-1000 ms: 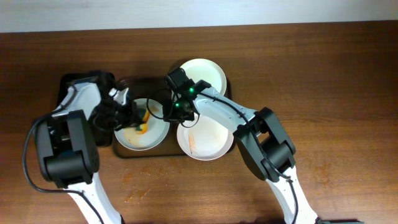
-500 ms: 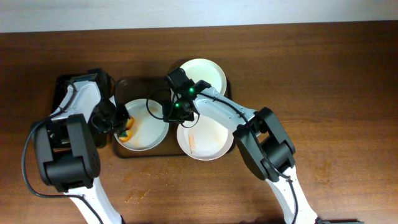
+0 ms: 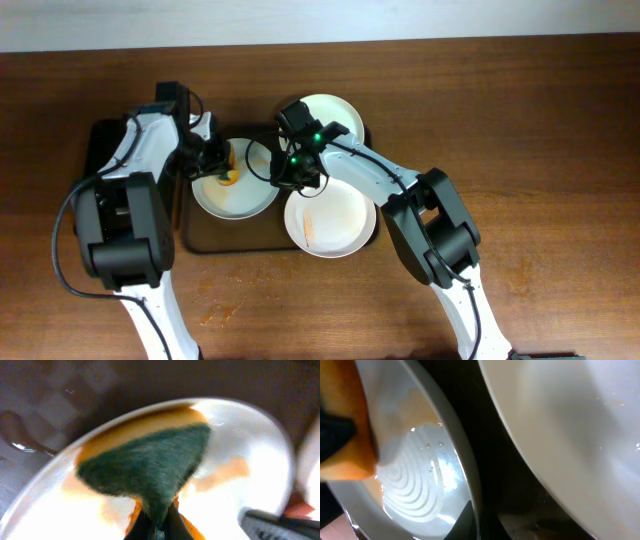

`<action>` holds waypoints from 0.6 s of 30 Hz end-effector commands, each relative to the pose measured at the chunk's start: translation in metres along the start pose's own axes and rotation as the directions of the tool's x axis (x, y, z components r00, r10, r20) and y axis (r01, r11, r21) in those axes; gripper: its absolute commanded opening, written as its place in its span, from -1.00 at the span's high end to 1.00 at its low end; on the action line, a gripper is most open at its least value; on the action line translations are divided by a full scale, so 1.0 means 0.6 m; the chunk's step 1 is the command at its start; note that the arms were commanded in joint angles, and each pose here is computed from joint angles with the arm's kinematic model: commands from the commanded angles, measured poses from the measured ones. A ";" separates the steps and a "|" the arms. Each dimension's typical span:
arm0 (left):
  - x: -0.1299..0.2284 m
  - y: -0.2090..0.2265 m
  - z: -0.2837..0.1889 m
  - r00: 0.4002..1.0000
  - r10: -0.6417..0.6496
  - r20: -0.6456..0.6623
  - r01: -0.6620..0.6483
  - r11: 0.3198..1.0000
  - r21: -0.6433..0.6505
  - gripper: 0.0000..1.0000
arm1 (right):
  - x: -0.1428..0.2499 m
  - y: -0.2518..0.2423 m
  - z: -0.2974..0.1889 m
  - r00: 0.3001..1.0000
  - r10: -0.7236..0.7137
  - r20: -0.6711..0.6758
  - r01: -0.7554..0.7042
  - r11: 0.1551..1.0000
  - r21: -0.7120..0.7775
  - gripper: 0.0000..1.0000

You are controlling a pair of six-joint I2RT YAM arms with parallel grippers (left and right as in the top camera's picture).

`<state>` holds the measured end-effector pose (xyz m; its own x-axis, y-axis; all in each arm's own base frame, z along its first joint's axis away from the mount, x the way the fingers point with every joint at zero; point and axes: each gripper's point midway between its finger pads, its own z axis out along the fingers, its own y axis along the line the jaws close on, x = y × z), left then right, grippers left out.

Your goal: Clean dirty plates on tray and stack at the side

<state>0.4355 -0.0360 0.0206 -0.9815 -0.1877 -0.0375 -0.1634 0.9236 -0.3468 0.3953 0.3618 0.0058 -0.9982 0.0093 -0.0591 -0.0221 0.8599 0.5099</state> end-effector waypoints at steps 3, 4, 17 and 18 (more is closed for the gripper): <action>-0.083 -0.046 -0.128 0.988 0.062 0.142 -0.071 0.996 0.058 0.99 | 0.025 -0.028 0.036 0.999 -0.011 -0.047 0.014 0.998 0.055 0.92; -0.091 -0.046 -0.149 0.985 0.060 0.160 -0.069 0.996 0.054 0.99 | 0.024 -0.026 0.035 0.999 -0.016 -0.045 0.018 0.998 0.052 0.91; -0.119 0.003 -0.267 0.966 0.023 0.257 -0.003 0.997 -0.079 0.99 | -0.035 0.059 -0.096 0.952 -0.293 0.091 0.263 0.931 0.251 0.92; -0.118 0.003 -0.264 0.968 0.023 0.252 -0.003 0.997 -0.082 0.99 | -0.035 0.066 -0.106 0.946 -0.310 0.097 0.274 0.921 0.277 0.91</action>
<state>0.4895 0.0329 0.1682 -0.9251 -0.2687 -0.2684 -0.1887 0.9384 -0.2893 0.4001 0.3572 0.0535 -0.9756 -0.1410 -0.1682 -0.1905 0.9246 0.3299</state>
